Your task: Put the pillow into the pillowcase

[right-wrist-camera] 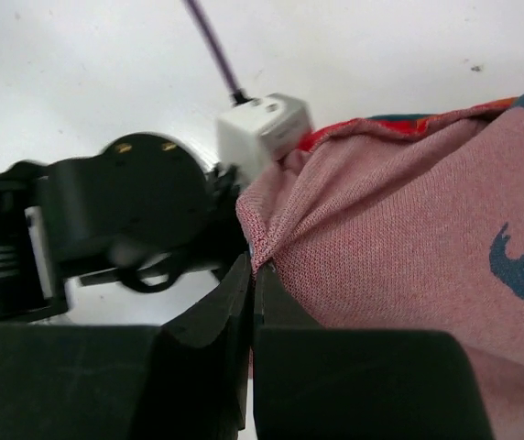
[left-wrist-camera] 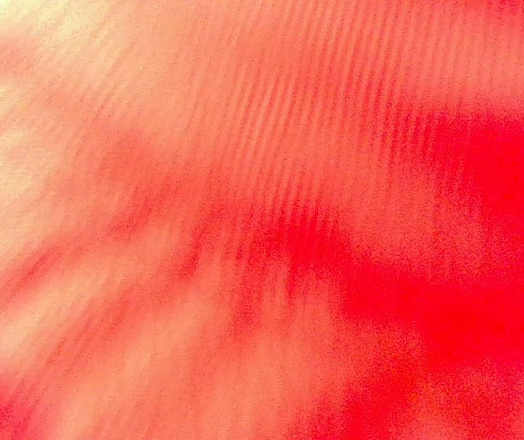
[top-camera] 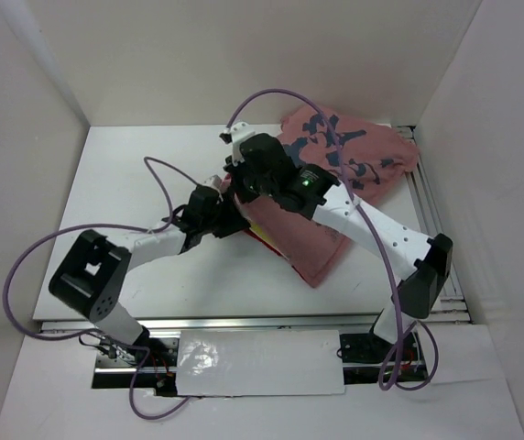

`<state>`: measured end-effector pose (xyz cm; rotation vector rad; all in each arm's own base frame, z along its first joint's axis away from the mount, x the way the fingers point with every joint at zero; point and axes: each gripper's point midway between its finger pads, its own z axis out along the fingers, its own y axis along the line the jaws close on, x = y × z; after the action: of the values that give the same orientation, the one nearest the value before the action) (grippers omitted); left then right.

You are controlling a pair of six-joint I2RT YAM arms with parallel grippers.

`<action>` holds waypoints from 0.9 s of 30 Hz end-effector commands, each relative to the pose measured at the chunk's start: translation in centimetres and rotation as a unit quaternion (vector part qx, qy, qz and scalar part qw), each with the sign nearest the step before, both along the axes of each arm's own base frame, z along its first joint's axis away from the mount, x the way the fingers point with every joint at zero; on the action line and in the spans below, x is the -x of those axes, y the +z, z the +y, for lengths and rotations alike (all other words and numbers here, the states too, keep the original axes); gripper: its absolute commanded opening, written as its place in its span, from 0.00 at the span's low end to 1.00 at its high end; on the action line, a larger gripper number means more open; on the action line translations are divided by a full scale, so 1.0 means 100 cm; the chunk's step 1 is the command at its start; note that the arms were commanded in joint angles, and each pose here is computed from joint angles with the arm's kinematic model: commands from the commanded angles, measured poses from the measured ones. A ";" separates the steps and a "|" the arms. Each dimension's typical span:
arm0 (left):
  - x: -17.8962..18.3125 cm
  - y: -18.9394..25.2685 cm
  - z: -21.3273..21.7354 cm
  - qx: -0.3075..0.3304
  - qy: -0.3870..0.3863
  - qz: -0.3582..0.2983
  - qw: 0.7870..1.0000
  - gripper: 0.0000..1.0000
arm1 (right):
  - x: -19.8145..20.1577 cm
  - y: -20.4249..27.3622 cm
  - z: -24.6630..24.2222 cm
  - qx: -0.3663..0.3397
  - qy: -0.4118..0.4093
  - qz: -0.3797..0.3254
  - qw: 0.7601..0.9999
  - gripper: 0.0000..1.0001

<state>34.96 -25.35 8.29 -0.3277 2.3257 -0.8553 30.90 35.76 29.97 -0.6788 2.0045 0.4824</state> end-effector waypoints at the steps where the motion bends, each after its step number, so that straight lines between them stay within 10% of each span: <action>1: 0.020 0.005 0.028 -0.015 0.021 0.008 1.000 0.47 | -0.019 0.006 0.021 -0.062 0.022 0.005 0.998 0.00; 20: 0.088 0.004 0.158 -0.071 0.162 0.040 0.983 0.63 | 0.018 -0.138 0.067 0.008 0.135 0.159 0.978 0.02; 24: 0.089 0.008 0.162 -0.039 0.160 0.029 0.986 0.77 | 0.027 -0.162 0.064 0.052 0.125 0.185 0.973 0.16; 27: 0.077 0.019 0.161 -0.029 0.152 0.003 0.988 1.00 | 0.027 -0.143 0.058 0.040 0.111 0.158 0.980 0.51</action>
<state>26.33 -8.65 8.92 -0.7151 2.2626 -0.5685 28.96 41.62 13.67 -0.9402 2.3082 0.6845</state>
